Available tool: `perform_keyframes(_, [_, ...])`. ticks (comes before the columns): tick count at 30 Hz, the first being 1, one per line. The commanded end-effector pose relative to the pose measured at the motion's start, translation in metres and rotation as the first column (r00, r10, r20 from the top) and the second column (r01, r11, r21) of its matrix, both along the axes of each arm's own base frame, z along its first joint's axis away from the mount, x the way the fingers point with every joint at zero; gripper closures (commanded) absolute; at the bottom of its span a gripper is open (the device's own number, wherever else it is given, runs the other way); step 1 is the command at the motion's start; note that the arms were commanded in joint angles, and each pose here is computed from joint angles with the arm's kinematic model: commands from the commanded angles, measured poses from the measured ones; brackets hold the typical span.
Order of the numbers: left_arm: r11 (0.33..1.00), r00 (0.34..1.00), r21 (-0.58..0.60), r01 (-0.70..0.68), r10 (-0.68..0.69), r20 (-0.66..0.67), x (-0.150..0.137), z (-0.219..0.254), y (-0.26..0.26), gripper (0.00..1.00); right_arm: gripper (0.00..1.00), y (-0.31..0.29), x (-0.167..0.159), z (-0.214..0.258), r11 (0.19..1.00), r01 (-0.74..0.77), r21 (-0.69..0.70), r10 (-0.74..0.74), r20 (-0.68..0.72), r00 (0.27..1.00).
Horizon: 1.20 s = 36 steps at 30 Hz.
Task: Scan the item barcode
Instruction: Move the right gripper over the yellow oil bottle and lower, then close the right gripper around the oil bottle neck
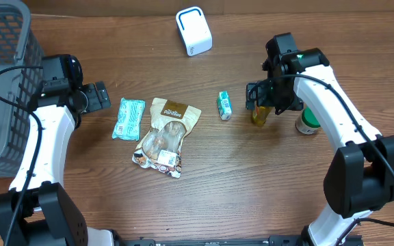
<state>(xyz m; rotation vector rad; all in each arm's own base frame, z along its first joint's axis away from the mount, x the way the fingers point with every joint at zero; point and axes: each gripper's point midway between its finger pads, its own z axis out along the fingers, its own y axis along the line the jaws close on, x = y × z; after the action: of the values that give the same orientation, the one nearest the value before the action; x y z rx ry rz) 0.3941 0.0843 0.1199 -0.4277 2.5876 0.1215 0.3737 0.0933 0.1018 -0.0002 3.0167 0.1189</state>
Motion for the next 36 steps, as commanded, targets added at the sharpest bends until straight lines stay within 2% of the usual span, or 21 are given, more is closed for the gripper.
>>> perform_keyframes(1, [1.000,0.999,0.016,0.014,-0.014,0.032,0.0053,0.0133,-0.0011,0.00,0.00,-0.0018,0.0035,-0.0021,1.000,-0.002,-0.012,0.002,0.013,1.000])
perform_keyframes(9, [1.000,0.999,0.016,0.014,-0.014,0.032,0.0053,0.0133,-0.0011,0.01,0.02,-0.0048,0.0101,-0.0020,1.000,0.003,-0.031,-0.002,0.040,0.999])
perform_keyframes(14, [1.000,0.999,0.016,0.014,-0.014,0.032,0.0053,0.0133,-0.0011,0.01,0.13,-0.0049,0.0091,-0.0050,0.999,0.002,-0.034,-0.001,0.029,1.000])
perform_keyframes(25, [1.000,0.999,0.016,0.014,-0.014,0.032,0.0053,0.0133,-0.0011,0.00,0.25,-0.0050,0.0087,-0.0063,0.999,0.002,-0.034,-0.001,0.024,1.000])
perform_keyframes(29, [1.000,0.999,0.016,0.014,-0.014,0.032,0.0053,0.0133,-0.0011,0.00,0.39,-0.0045,0.0081,-0.0064,1.000,0.002,-0.031,-0.001,0.021,1.000])
perform_keyframes(32, [1.000,0.999,0.016,0.014,-0.015,0.032,0.0053,0.0133,-0.0013,0.00,0.39,-0.0045,0.0081,-0.0064,1.000,0.002,-0.031,-0.002,0.021,1.000])
perform_keyframes(36, [1.000,0.999,0.016,0.014,-0.014,0.032,0.0053,0.0133,-0.0011,0.00,0.46,-0.0044,0.0082,-0.0064,1.000,0.006,-0.030,-0.005,0.021,1.000])
